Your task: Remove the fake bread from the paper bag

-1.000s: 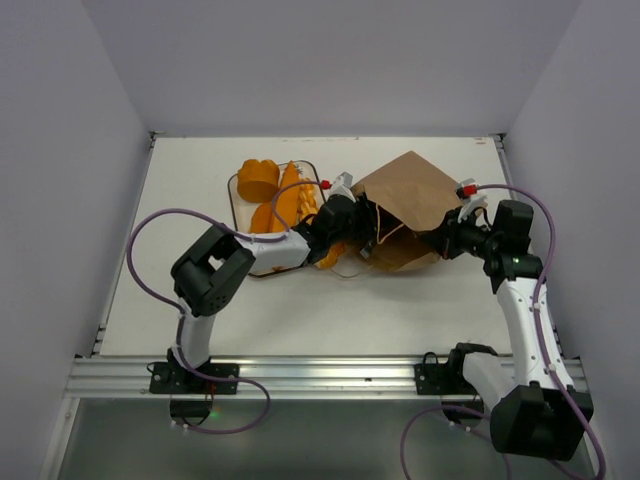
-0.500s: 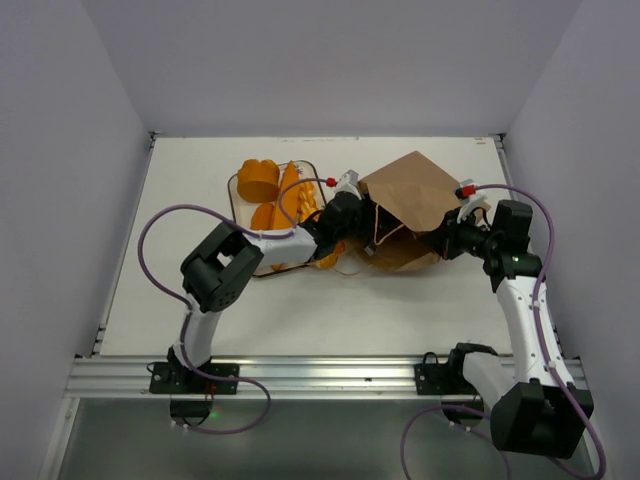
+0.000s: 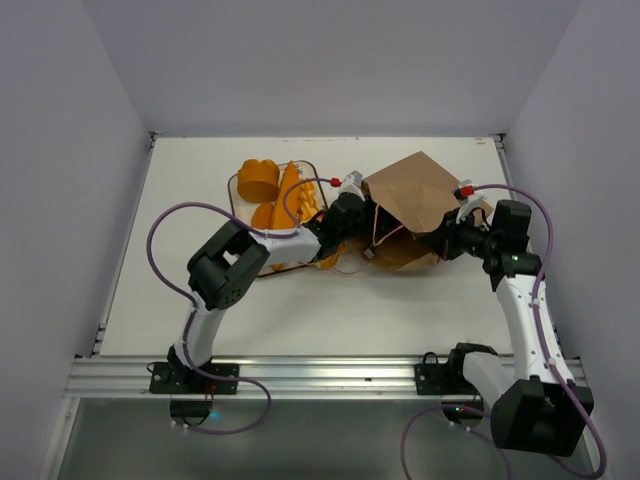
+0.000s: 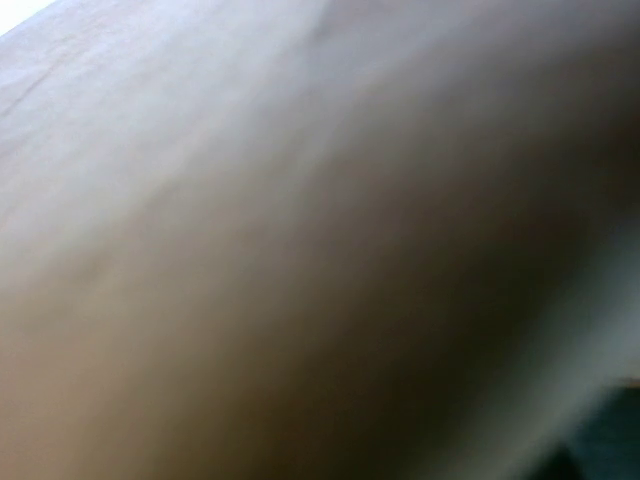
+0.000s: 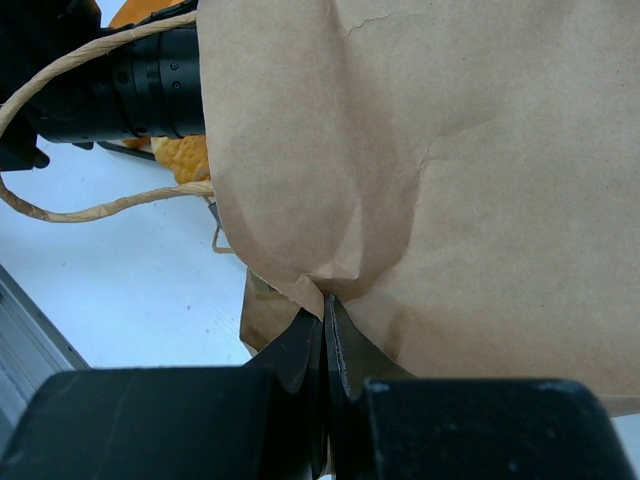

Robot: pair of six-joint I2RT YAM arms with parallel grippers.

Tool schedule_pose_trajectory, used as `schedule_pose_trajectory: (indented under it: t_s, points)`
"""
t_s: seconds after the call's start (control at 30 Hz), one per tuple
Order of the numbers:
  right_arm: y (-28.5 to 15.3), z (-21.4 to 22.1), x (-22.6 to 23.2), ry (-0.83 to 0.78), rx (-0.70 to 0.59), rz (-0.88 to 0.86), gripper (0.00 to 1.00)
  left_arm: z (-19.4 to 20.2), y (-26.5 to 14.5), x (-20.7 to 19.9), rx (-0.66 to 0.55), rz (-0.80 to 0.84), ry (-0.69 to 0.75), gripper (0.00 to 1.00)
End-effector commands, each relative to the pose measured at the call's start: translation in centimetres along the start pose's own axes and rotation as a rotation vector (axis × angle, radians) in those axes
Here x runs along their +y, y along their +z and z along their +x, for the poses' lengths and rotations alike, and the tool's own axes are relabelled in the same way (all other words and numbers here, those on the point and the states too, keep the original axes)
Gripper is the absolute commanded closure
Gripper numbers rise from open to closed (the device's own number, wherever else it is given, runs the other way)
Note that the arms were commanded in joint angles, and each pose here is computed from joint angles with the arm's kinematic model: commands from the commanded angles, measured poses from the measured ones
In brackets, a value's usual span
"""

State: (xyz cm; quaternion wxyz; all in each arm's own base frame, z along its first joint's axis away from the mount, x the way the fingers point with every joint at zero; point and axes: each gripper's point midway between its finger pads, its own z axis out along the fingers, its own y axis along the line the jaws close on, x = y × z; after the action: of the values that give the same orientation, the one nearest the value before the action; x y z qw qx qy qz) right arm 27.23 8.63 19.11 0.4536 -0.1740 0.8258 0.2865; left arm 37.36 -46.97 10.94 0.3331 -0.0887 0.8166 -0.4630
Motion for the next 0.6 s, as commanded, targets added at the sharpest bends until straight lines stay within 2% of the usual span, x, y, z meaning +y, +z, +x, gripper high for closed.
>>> schedule_pose_trajectory:
  t_s: [0.0, 0.2, 0.23, 0.4, 0.43, 0.57]
  points:
    - [-0.1, 0.0, 2.0, 0.010, 0.012, -0.091, 1.00, -1.7, 0.4, -3.2, -0.059, 0.097, 0.036, 0.50]
    - [-0.1, -0.1, 2.0, 0.009, 0.011, -0.088, 1.00, -1.3, 0.5, -3.3, -0.038, 0.110, 0.038, 0.68]
    - [-0.1, -0.1, 2.0, 0.009, 0.011, -0.088, 1.00, -1.3, 0.5, -3.3, -0.038, 0.109, 0.038, 0.75]
    - [-0.1, -0.1, 1.7, 0.005, 0.011, -0.072, 1.00, -1.5, 0.1, -3.3, -0.041, 0.100, 0.054, 0.91]
    - [-0.1, -0.1, 1.5, 0.002, 0.011, -0.060, 1.00, -1.6, 0.1, -3.2, -0.042, 0.094, 0.057, 0.99]
    - [-0.1, -0.3, 0.7, -0.003, 0.004, -0.013, 1.00, -2.0, -0.9, -3.6, -0.049, 0.093, 0.093, 1.00]
